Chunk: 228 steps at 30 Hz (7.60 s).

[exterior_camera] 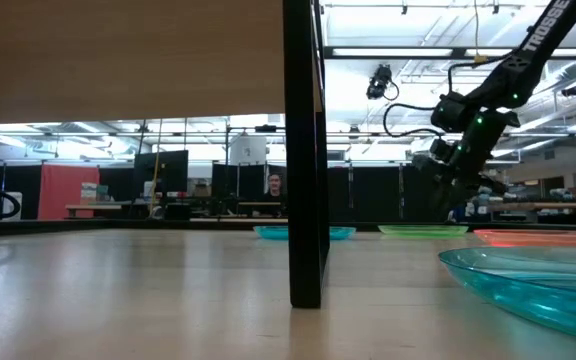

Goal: Place and stack plates onto a shelf
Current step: Stack the green plate on top of the red plate on the shelf

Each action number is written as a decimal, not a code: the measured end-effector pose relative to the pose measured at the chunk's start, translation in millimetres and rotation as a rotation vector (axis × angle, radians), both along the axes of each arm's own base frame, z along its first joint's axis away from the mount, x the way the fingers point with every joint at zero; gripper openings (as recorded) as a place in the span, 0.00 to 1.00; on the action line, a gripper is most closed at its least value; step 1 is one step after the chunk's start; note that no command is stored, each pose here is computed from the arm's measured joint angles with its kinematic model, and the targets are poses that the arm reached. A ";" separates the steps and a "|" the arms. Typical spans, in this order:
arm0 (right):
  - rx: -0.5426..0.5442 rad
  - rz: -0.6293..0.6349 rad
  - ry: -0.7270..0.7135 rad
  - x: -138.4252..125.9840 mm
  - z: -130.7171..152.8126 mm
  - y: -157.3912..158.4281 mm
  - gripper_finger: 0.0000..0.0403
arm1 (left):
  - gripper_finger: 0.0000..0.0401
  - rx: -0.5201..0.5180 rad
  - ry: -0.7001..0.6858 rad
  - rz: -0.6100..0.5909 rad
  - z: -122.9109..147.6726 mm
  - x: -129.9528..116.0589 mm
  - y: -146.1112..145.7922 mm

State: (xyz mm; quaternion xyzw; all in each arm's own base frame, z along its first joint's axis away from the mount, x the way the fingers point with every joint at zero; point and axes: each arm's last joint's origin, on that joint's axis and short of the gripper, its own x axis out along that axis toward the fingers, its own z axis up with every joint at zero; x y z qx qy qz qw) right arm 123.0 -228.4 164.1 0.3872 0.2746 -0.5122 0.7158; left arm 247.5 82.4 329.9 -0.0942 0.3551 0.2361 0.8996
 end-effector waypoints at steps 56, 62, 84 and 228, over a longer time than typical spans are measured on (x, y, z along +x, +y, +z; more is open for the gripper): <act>0.351 -0.063 0.149 15.9 0.5 37.2 0.26 | 0.36 -0.018 -0.006 -0.023 0.2 0.0 -1.1; 0.348 -0.068 0.153 18.8 0.5 39.4 0.26 | 0.36 -0.061 -0.020 -0.070 0.1 0.7 -2.9; 0.312 -0.089 0.167 21.1 -9.6 45.8 0.26 | 0.36 -0.062 -0.019 -0.073 0.0 0.8 -2.9; -0.846 0.096 -0.511 128.1 82.5 153.0 0.02 | 0.36 0.030 -0.333 0.162 6.2 42.6 4.1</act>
